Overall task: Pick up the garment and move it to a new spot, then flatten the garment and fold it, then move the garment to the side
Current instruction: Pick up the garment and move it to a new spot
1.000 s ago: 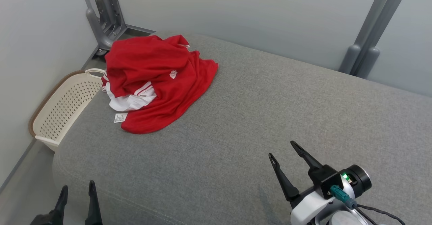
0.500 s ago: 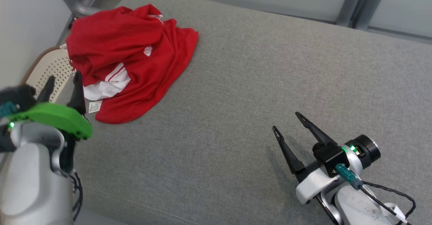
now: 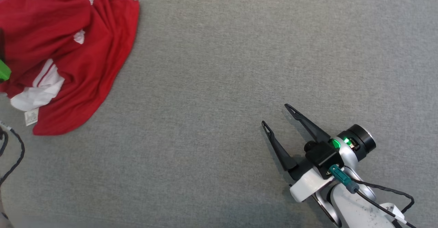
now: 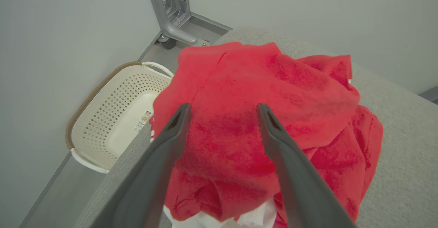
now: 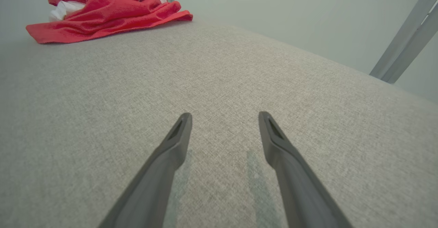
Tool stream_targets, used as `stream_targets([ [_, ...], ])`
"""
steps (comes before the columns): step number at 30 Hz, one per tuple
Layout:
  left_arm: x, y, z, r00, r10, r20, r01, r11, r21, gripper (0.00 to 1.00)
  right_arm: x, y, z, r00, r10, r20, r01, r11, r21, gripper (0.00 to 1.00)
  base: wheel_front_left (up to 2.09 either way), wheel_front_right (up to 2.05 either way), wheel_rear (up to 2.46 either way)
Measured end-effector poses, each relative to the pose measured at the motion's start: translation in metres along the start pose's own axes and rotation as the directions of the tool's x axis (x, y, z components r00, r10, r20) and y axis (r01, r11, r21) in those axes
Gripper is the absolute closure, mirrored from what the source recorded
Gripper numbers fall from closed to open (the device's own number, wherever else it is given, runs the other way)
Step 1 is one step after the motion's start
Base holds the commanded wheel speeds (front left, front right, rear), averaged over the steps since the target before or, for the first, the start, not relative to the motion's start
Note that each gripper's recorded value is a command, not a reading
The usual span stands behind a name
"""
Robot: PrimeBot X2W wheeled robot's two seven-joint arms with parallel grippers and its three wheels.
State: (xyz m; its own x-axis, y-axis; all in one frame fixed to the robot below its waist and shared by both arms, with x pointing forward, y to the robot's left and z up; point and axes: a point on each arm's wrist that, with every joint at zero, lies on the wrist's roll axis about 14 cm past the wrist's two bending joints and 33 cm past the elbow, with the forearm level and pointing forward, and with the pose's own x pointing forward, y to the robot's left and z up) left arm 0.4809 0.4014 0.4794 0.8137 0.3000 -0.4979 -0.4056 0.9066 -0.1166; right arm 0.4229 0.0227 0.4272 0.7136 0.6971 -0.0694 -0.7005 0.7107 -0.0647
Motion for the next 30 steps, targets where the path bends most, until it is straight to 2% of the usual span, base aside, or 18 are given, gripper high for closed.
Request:
stream_targets([
  [4, 0.026, -0.006, -0.032, 0.994, 0.004, -0.106, -0.011, 0.998, -0.061, 0.00, -0.011, -0.013, -0.014, 0.998, -0.048, -0.037, 0.048, 0.999, 0.013, 0.00, 0.00, 0.00, 0.00],
  [5, 0.031, -0.010, -0.040, 0.992, 0.002, -0.127, -0.010, 0.998, -0.058, 0.59, -0.014, -0.015, -0.017, 0.997, -0.061, -0.047, 0.062, 0.998, 0.018, 0.00, 0.00, 0.00, 0.00],
  [6, 0.036, -0.013, -0.045, 0.990, 0.000, -0.138, -0.007, 0.998, -0.055, 0.59, -0.018, -0.019, -0.020, 0.996, -0.077, -0.055, 0.078, 0.997, 0.023, 0.00, 0.00, 0.00, 0.00],
  [7, 0.041, -0.017, -0.051, 0.988, -0.004, -0.151, -0.004, 0.999, -0.049, 1.00, -0.022, -0.021, -0.024, 0.994, -0.090, -0.067, 0.092, 0.995, 0.027, 0.00, 0.00, 0.00, 0.00],
  [11, 0.053, -0.028, -0.070, 0.981, -0.008, -0.192, 0.009, 1.000, 0.006, 1.00, -0.033, -0.032, -0.036, 0.986, -0.132, -0.106, 0.136, 0.990, 0.032, 0.00, 0.00, 0.00, 0.00],
  [18, 0.050, -0.045, -0.046, 0.993, -0.045, -0.108, 0.054, 0.995, 0.079, 1.00, -0.035, -0.030, -0.034, 0.986, -0.132, -0.106, 0.137, 0.990, 0.034, 0.00, 0.00, 0.00, 0.00],
  [25, 0.018, -0.068, 0.042, 0.986, -0.149, 0.071, 0.139, 0.982, 0.131, 1.00, -0.025, -0.014, -0.006, 0.994, -0.101, -0.040, 0.102, 0.994, 0.044, 0.00, 0.00, 0.00, 0.00],
  [30, -0.010, -0.085, 0.078, 0.966, -0.230, 0.118, 0.212, 0.966, 0.146, 1.00, -0.022, 0.000, 0.009, 0.997, -0.078, -0.007, 0.079, 0.995, 0.055, 0.00, 0.00, 0.00, 0.00],
])
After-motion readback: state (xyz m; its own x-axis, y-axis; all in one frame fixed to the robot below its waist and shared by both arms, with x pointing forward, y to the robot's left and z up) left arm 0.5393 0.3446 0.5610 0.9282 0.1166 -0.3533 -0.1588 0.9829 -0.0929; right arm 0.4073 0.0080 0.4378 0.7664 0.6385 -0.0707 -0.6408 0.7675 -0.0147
